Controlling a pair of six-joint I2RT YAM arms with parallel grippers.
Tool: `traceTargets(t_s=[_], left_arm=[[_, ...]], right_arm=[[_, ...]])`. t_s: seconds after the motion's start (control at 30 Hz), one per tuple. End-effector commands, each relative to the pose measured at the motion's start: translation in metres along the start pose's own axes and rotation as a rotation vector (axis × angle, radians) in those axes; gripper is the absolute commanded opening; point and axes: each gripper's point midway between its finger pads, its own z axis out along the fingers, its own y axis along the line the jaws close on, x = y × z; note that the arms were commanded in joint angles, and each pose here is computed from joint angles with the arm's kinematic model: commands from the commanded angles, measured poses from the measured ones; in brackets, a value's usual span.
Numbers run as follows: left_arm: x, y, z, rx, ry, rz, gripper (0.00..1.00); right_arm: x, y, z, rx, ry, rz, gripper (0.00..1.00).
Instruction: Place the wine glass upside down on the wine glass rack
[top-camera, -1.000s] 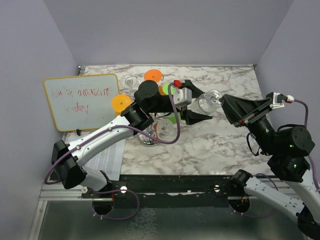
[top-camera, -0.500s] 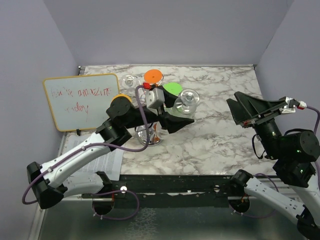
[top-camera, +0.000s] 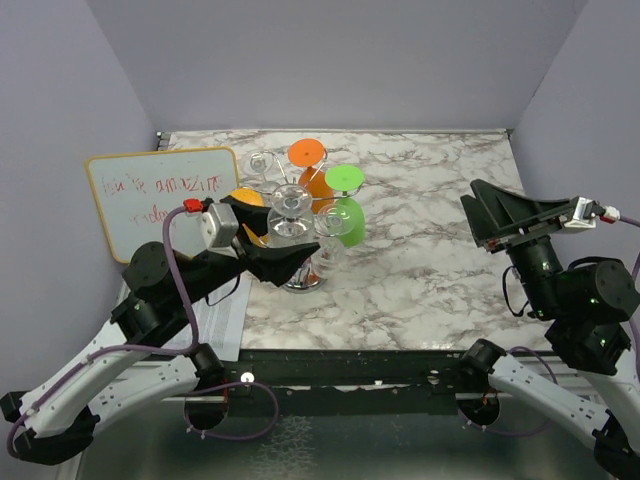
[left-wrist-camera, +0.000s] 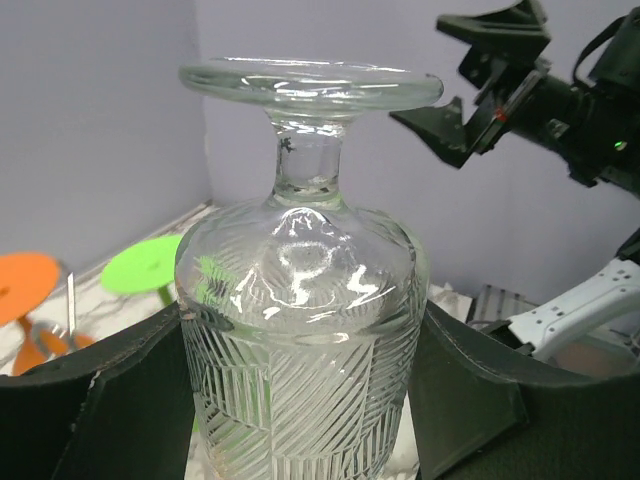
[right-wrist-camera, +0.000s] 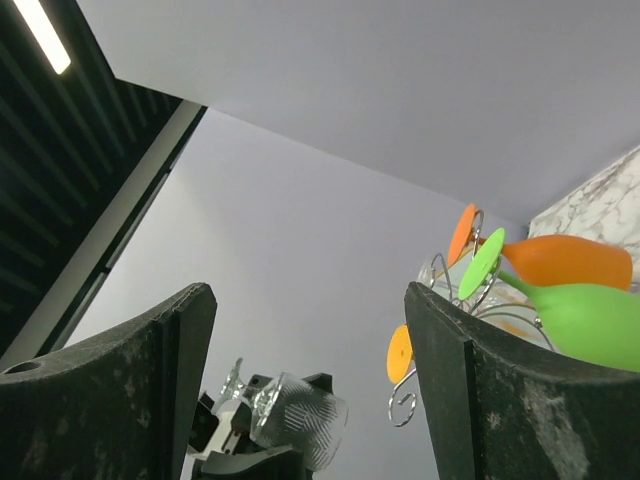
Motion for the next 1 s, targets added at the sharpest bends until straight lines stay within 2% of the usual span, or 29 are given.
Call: traceTargets(t_s=[0.0,0.17,0.43,0.7,0.97], left_arm=[[0.024,0.027,-0.034,-0.172,0.091,0.031,0.27],[0.046,0.026,-0.068,-0.186,0.172,0.067,0.27],[0.1,0.027,-0.093,-0.2,0.251,0.006,0.27],[0.124,0.029,-0.091,-0.187,0.233,0.008,0.27],[0.12,0.034,-0.091,-0.206,0.171,0.03,0.27]], right_arm=[[-0.003,-0.016,0.008,0.057,-0.043,-0.062,0.81],[-0.001,-0.02,0.018,0.095,-0.041,-0.134,0.78],[0.005,-0.047,0.033,0.175,-0.065,-0.183,0.78],[0.012,-0.057,0.042,0.214,-0.054,-0.21,0.77],[0.014,-0.066,0.04,0.229,-0.055,-0.205,0.76]])
